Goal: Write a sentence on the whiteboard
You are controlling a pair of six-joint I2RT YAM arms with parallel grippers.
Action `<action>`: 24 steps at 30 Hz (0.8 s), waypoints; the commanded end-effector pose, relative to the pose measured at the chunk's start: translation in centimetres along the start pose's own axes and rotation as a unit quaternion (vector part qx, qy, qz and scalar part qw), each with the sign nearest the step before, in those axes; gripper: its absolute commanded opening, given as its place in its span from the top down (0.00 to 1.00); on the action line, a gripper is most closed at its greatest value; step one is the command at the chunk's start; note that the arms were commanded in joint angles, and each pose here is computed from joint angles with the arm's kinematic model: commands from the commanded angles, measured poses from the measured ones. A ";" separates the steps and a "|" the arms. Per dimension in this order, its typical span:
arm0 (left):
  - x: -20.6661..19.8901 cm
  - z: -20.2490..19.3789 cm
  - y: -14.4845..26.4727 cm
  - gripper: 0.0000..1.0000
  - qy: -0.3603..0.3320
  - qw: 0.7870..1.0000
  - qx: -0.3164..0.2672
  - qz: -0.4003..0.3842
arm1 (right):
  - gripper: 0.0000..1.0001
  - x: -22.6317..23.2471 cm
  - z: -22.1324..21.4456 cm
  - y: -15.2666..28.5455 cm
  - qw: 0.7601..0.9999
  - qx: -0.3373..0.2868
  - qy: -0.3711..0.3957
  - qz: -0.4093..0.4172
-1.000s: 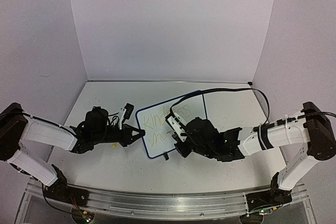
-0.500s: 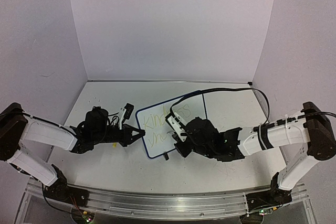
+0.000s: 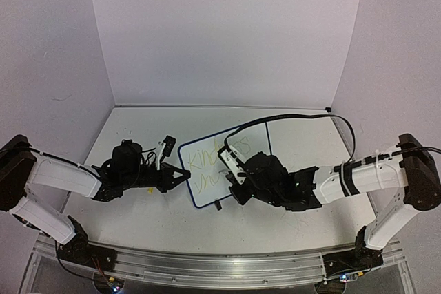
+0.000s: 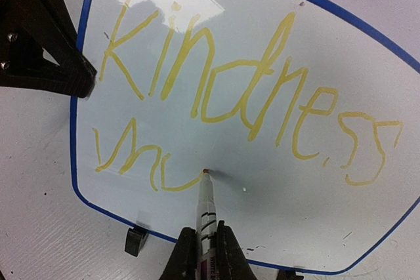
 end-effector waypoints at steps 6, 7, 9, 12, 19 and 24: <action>0.9 -0.5 0.1 1.00 -0.006 0.999 0.014 0.040 | 1.00 -1.2 2.8 0.6 0.998 -0.046 -0.031 -0.016; 1.0 -0.5 0.1 1.00 -0.006 0.999 0.014 0.040 | 1.00 -1.0 2.5 0.4 0.999 -0.041 -0.029 -0.015; 0.9 -0.5 0.1 1.00 -0.007 0.999 0.014 0.040 | 1.00 -0.8 2.1 0.1 0.999 -0.034 -0.026 -0.012; 0.9 -0.5 0.1 1.00 -0.006 0.999 0.014 0.040 | 1.00 -0.6 1.5 0.1 0.999 -0.028 -0.030 -0.006; 1.0 -0.5 0.2 1.00 -0.007 0.999 0.014 0.041 | 1.00 0.1 0.2 0.0 0.999 -0.009 -0.037 0.012; 1.0 -0.6 0.2 1.00 -0.007 0.999 0.013 0.042 | 1.00 0.5 -0.7 0.0 0.999 0.005 -0.035 0.019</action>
Point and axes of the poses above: each gripper's point midway between its finger pads, its own y axis back along the fingers, its own x axis along the line the jaws close on, z = x × y, the point moved 7 cm from there along y, back along the fingers, and after that the axes turned 7 degrees about y, right-handed, at the moved point
